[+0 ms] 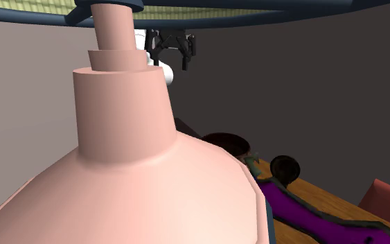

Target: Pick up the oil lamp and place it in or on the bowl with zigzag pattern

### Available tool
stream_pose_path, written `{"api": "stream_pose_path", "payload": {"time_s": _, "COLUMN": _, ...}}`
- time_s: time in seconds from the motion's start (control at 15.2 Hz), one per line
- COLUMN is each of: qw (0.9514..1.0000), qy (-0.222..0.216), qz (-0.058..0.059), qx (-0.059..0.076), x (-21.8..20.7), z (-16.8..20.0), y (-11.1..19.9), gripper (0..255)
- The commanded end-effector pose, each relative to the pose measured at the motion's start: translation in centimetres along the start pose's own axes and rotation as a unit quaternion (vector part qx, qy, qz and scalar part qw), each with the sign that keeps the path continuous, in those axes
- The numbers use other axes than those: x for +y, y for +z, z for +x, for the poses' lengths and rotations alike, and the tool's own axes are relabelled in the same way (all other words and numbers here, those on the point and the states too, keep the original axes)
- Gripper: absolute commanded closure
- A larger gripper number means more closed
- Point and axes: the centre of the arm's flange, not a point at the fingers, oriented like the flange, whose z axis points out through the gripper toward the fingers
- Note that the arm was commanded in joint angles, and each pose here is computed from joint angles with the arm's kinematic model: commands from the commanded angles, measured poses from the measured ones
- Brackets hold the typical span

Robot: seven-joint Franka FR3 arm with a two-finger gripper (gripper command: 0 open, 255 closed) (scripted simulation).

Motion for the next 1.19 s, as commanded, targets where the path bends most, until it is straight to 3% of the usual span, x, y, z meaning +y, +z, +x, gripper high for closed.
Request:
{"api": "stream_pose_path", "payload": {"time_s": 0.0, "qw": 1.0, "qy": 0.0, "qz": 0.0, "qx": 0.0, "x": 0.0, "z": 0.0, "y": 0.0, "gripper": 0}}
{"api": "stream_pose_path", "payload": {"time_s": 1.12, "qw": 0.9967, "qy": -0.052, "qz": -0.017, "qx": 0.06, "x": -11.7, "z": 14.7, "y": 10.0, "gripper": 0}}
